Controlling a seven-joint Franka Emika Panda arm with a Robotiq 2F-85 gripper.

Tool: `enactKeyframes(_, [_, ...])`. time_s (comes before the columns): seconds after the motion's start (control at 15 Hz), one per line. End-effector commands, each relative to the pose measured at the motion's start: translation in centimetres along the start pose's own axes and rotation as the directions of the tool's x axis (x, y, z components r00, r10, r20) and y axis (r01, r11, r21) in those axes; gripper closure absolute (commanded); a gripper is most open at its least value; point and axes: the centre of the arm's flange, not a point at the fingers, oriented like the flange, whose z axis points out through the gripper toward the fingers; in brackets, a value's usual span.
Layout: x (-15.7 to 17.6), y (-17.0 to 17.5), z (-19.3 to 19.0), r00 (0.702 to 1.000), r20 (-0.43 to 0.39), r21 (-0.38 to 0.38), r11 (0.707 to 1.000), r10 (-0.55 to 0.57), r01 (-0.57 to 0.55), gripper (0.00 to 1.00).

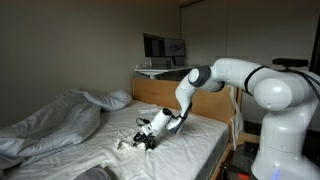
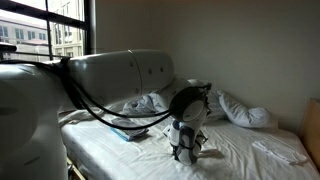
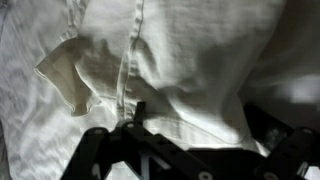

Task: Fold the cloth

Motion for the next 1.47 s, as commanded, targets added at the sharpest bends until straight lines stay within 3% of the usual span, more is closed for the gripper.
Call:
enactKeyframes(0.0, [0.4,1.0,1.8,1.000,-0.007,-0.039,0.999,-0.026,0.026,0.29])
enactKeyframes(0.13, [0.7,1.6,2.1,0.999,-0.007,-0.054,0.998,-0.032,0.031,0.38])
enactKeyframes(0.67, [1.0,3.6,2.2,0.999,0.015,-0.083,0.995,-0.048,0.049,0.89])
enactKeyframes(0.87, [1.2,4.2,1.9,0.998,-0.007,-0.056,0.997,-0.057,0.057,0.95])
enactKeyframes(1.4, [-0.4,5.0,-0.2,0.990,-0.057,-0.019,0.991,-0.131,0.130,0.91])
